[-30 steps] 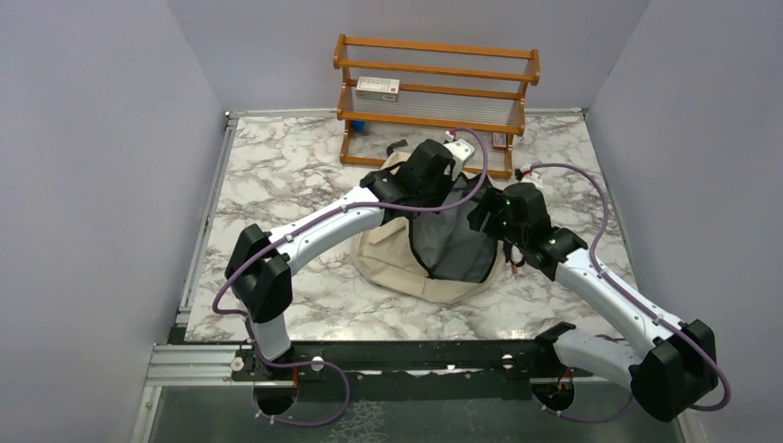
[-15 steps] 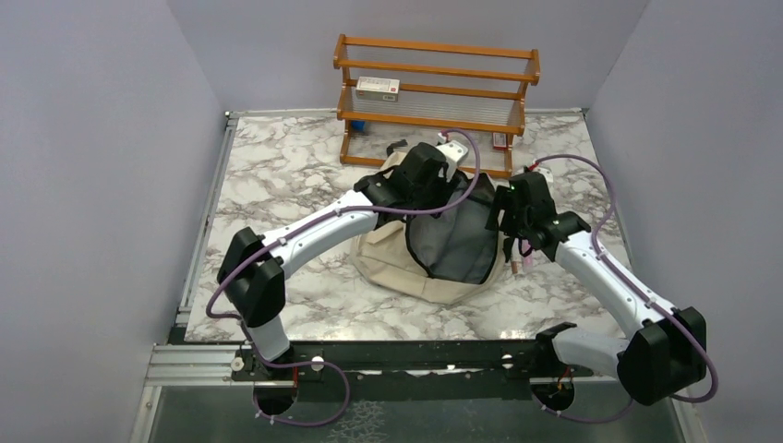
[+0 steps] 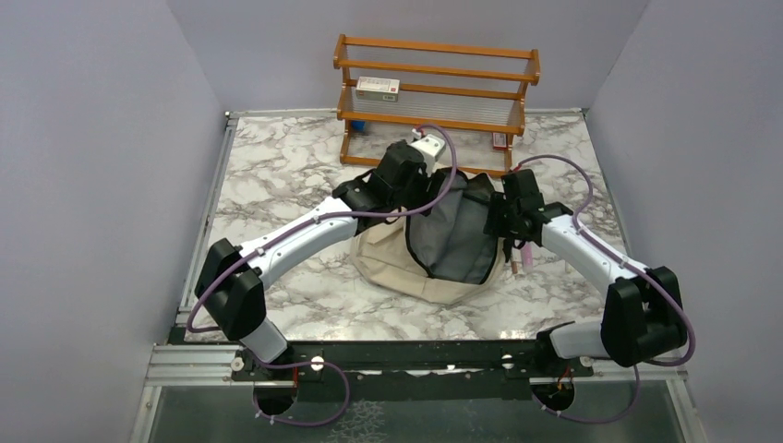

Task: Pack the student bag
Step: Adjust the student bag at the center of the board.

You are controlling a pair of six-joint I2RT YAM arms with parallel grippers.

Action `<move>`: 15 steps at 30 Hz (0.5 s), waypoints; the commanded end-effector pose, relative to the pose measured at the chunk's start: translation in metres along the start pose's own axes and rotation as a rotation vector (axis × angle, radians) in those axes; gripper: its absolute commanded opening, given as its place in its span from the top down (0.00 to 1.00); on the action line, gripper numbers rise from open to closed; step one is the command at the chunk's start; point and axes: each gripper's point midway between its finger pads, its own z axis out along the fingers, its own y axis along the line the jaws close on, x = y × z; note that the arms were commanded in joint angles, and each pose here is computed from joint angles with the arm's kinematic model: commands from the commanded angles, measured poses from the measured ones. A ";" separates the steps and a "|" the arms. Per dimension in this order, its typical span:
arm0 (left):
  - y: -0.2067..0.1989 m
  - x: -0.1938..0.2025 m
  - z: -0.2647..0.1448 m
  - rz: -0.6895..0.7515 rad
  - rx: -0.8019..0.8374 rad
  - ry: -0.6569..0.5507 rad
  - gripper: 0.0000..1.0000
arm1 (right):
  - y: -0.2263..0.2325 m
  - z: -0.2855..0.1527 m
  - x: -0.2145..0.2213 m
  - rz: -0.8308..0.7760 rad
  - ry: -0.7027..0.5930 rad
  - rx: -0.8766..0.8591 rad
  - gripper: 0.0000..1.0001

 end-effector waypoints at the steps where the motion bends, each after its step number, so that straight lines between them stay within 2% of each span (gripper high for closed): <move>1: -0.002 0.013 0.005 -0.024 0.022 0.011 0.32 | 0.008 0.009 0.000 -0.008 0.011 -0.041 0.53; 7: -0.009 0.031 0.018 -0.026 0.058 0.062 0.32 | 0.006 0.005 0.002 -0.003 0.014 -0.039 0.73; 9: -0.011 0.033 0.019 -0.027 0.070 0.069 0.35 | 0.006 -0.001 0.002 -0.004 0.011 -0.041 0.81; 13: -0.020 0.033 0.019 -0.034 0.115 0.075 0.48 | 0.007 -0.018 -0.006 -0.002 -0.017 -0.056 0.98; 15: -0.025 0.032 0.020 -0.038 0.147 0.078 0.60 | 0.007 -0.027 -0.011 -0.003 -0.035 -0.062 1.00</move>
